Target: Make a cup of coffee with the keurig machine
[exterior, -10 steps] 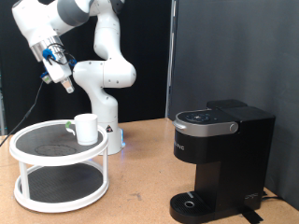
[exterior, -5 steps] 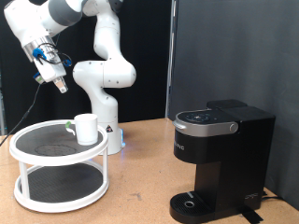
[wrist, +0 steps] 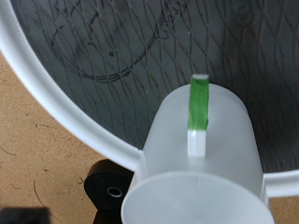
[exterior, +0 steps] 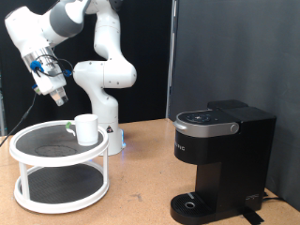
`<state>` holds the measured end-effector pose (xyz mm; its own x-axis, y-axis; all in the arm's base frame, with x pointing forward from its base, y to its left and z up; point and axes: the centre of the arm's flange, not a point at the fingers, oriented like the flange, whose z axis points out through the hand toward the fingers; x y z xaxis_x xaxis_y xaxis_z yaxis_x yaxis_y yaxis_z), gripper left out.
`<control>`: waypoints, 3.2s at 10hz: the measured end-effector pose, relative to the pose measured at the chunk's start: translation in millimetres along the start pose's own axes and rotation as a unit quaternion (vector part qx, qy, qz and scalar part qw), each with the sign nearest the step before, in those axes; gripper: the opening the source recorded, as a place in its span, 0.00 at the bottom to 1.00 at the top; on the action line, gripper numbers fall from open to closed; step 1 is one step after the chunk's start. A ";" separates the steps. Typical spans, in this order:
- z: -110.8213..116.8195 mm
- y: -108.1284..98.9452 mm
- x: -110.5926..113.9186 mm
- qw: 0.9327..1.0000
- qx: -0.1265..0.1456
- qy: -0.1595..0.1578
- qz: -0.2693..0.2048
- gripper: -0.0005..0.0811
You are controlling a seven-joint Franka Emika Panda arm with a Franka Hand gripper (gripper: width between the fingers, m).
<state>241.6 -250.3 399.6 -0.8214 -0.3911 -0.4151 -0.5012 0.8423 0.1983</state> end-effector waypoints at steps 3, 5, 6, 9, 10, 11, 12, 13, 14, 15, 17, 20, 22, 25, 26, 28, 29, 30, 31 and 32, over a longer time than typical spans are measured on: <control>28.9 0.2 6.2 1.000 -0.005 -0.009 -0.013 0.83; 46.5 2.9 12.1 1.000 -0.004 -0.011 -0.021 0.89; 53.2 3.5 14.3 1.000 -0.007 -0.009 -0.022 0.90; 62.9 2.6 14.8 0.999 -0.012 -0.018 -0.025 0.91; 64.2 2.3 15.0 0.999 -0.014 -0.019 -0.026 0.91; 64.6 2.2 15.1 0.999 -0.014 -0.019 -0.026 0.91; 64.6 2.2 15.2 0.999 -0.015 -0.019 -0.026 0.91; 64.8 2.2 15.2 0.999 -0.015 -0.019 -0.026 0.77; 65.0 2.3 15.4 0.999 -0.015 -0.019 -0.027 0.77; 65.4 2.4 15.5 0.999 -0.015 -0.018 -0.027 0.55; 66.1 2.5 16.1 0.999 -0.015 -0.017 -0.027 0.34; 67.5 2.3 17.5 0.999 -0.012 -0.015 -0.027 0.03; 67.1 2.1 18.1 0.999 -0.011 -0.013 -0.027 0.02; 62.6 3.9 17.3 0.999 -0.026 -0.014 -0.026 0.02; 56.3 5.3 15.2 0.999 -0.033 -0.017 -0.020 0.02; 36.9 11.4 6.1 0.999 -0.047 -0.025 -0.008 0.02; 25.4 16.1 0.1 0.998 -0.053 -0.029 -0.004 0.02; 14.0 21.4 -6.8 0.998 -0.059 -0.031 -0.001 0.02; 3.2 27.0 -12.2 0.997 -0.068 -0.025 -0.007 0.02; -1.8 29.8 -13.5 0.997 -0.076 -0.017 -0.010 0.02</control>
<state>237.3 -220.6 412.7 -0.8023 -0.3922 -0.4501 -0.5553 0.7671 0.3213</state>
